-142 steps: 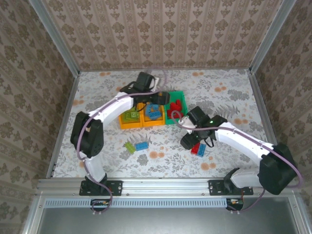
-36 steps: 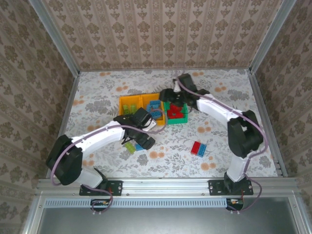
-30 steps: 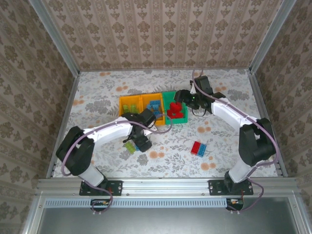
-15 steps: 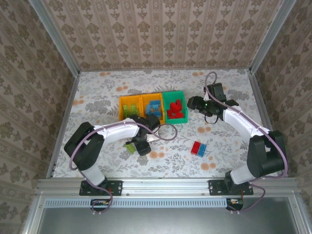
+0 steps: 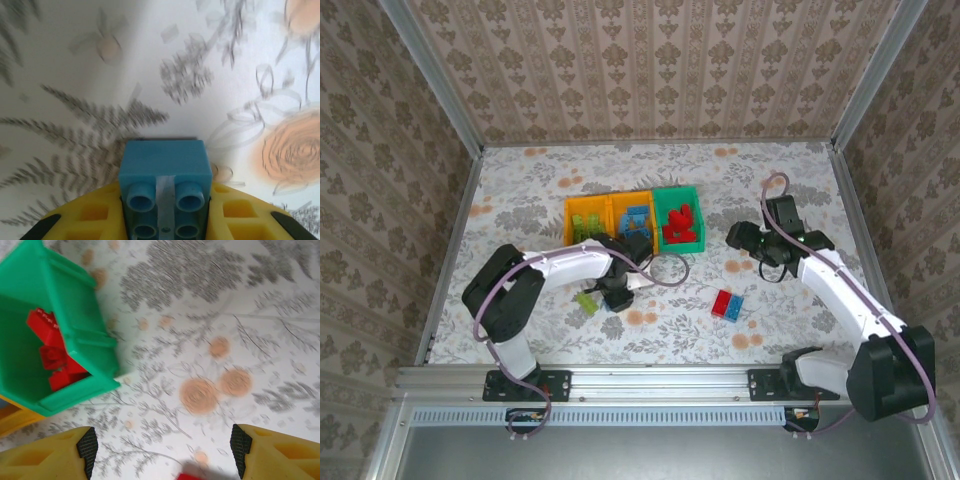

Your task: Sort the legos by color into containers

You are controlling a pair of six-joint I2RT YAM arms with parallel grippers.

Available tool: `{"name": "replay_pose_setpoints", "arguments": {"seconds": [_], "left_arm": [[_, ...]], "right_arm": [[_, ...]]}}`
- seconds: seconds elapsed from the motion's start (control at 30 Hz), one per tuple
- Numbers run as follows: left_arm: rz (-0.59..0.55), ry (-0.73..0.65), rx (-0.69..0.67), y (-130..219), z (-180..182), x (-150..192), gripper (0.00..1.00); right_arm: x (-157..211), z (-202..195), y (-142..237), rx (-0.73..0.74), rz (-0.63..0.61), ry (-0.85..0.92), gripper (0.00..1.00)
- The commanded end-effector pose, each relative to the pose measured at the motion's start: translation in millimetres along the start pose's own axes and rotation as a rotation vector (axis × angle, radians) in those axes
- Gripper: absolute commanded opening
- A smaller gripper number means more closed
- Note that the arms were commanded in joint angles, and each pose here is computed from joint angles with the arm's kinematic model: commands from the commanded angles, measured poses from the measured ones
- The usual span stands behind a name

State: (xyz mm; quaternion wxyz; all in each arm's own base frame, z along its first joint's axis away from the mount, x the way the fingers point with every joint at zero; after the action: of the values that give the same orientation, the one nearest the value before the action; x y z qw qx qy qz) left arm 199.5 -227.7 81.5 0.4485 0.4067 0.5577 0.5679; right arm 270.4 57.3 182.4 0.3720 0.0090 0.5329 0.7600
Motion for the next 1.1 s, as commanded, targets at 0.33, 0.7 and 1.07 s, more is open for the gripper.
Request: {"name": "replay_pose_setpoints", "arguments": {"seconds": [0.33, 0.7, 1.07], "left_arm": [[-0.505, 0.318, -0.226, 125, 91, -51, 0.17], [-0.606, 0.421, -0.105, 130, 116, -75, 0.18], [-0.549, 0.564, -0.056, 113, 139, -67, 0.22]], "right_arm": [[94, -72, -1, 0.170, 0.155, -0.250, 0.60], [119, -71, -23, 0.159, 0.223, -0.269, 0.36], [115, -46, -58, 0.191, 0.248, -0.172, 0.20]]}}
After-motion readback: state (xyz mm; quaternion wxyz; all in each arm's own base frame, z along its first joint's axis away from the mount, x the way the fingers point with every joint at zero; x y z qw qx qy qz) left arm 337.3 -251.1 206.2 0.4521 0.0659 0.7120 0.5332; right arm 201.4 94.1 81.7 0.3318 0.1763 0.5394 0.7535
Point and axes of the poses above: each hand's point on the last joint's axis, 136 mm out from that joint toward the fingers, its own y axis back along the fingers, its own z axis along the line the jaws close on, x = y × z, the point moved 6 cm from there along y, back along the fingers, and after that the axes turned 7 degrees about -y, right-handed, at the moved point
